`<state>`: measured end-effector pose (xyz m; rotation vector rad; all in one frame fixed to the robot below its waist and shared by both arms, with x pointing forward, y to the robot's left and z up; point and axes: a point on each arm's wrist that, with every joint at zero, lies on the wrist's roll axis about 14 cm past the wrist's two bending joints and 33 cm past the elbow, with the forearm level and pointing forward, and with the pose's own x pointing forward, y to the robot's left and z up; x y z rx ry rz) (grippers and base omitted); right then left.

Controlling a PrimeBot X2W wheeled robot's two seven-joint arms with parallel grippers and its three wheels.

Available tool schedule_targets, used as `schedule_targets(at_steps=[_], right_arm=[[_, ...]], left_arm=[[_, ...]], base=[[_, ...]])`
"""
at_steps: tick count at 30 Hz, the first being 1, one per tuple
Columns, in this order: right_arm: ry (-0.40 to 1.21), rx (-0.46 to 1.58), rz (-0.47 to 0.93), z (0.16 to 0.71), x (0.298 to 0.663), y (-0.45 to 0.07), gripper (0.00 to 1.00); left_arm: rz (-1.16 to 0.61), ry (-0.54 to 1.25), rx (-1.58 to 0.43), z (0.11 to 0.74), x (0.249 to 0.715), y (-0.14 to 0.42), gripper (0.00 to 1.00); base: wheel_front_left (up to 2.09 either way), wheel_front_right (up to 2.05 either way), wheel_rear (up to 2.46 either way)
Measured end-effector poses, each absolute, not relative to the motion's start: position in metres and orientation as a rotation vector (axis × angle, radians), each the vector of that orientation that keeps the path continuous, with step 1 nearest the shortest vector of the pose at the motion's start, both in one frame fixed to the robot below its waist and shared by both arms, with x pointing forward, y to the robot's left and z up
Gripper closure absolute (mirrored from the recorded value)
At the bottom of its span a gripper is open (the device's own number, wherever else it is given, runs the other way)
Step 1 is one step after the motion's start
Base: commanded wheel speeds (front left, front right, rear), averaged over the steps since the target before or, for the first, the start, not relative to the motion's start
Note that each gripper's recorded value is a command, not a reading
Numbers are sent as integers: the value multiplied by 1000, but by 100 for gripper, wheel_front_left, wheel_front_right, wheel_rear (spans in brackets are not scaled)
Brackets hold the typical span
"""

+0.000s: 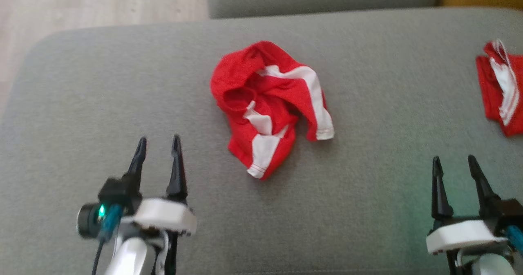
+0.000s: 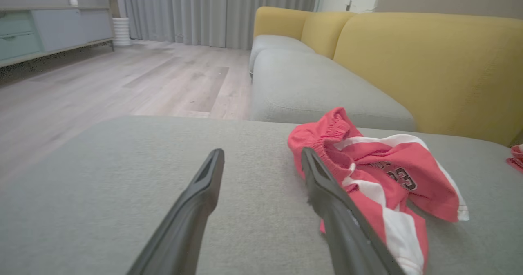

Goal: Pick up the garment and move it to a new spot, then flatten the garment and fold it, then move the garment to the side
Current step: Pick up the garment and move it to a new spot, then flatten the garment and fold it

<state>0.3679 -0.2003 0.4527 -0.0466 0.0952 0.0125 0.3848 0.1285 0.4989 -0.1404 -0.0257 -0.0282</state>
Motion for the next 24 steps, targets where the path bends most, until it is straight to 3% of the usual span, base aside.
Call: schedule_targets(at_steps=[12,24], right_arm=[[98,-73,107,453,353,-173,0],[100,-43,123,452,347,-166,0]], left_arm=[[74,-15,-6,487,308,178,0],[67,-8,-5,483,299,181,0]], base=[[0,0,0],[0,0,0]])
